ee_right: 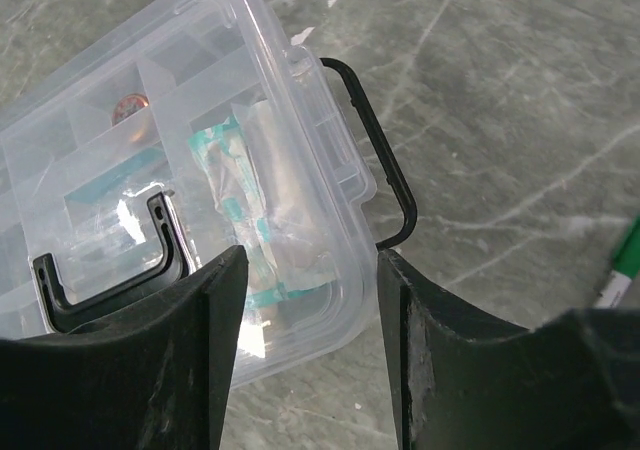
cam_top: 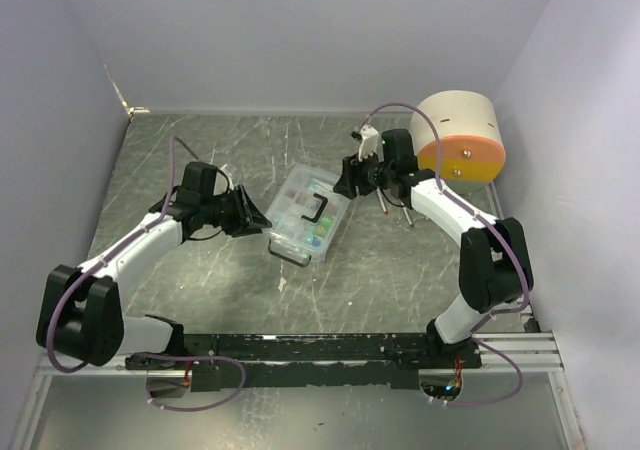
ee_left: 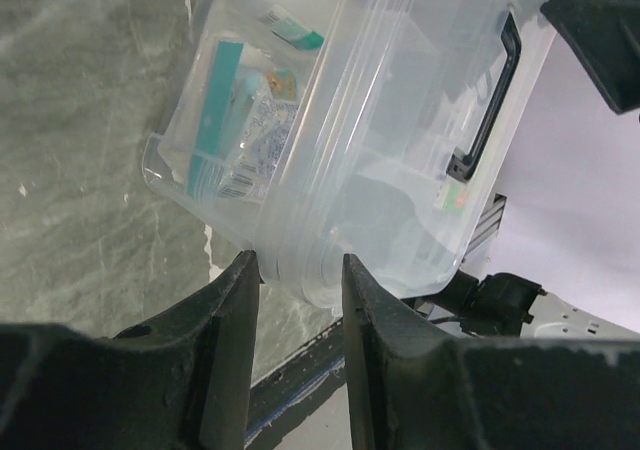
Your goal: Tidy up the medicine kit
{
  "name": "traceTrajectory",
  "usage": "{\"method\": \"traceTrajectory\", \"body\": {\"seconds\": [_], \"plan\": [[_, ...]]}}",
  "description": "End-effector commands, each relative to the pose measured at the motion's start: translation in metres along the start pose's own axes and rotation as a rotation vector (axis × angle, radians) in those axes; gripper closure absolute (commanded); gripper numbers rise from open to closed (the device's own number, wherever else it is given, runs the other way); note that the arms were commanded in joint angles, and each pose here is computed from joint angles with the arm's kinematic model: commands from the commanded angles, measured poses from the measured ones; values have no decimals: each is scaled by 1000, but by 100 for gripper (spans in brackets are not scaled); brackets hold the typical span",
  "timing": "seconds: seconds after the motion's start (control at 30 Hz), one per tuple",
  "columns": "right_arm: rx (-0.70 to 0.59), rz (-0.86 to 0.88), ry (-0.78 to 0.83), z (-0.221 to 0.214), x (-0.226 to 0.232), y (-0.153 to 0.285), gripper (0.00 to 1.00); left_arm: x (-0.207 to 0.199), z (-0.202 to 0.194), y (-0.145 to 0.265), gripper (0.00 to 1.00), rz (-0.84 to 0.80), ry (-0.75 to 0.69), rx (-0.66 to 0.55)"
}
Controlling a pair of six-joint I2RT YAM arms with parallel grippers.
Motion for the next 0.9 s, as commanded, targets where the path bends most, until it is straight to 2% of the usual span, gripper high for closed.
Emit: {"method": "traceTrajectory", "body": {"seconds": [0.0, 0.4, 0.57, 0.7, 0.87], "plan": [[144, 91, -177, -41, 32, -2, 55, 8, 32, -26, 61, 118, -105, -131], [102, 129, -372, -75, 68, 27, 60, -18, 77, -61, 59, 20, -175, -68], [87, 139, -400, -77, 92, 39, 60, -22, 87, -70, 58, 13, -189, -49], [73, -1, -435, -75, 91, 48, 60, -24, 90, -70, 57, 16, -193, -55], [25, -325, -436, -56, 72, 56, 53, -25, 94, -60, 48, 95, -193, -108]]}}
Point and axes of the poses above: each gripper's point midway between its finger pads, its own y axis back along the fingers, its own x axis along the line the jaws close on, z = x × y, the point moved 10 cm from there along y, back along the fingers, and after that the axes turned 3 degrees about y, right-handed, at the moved point
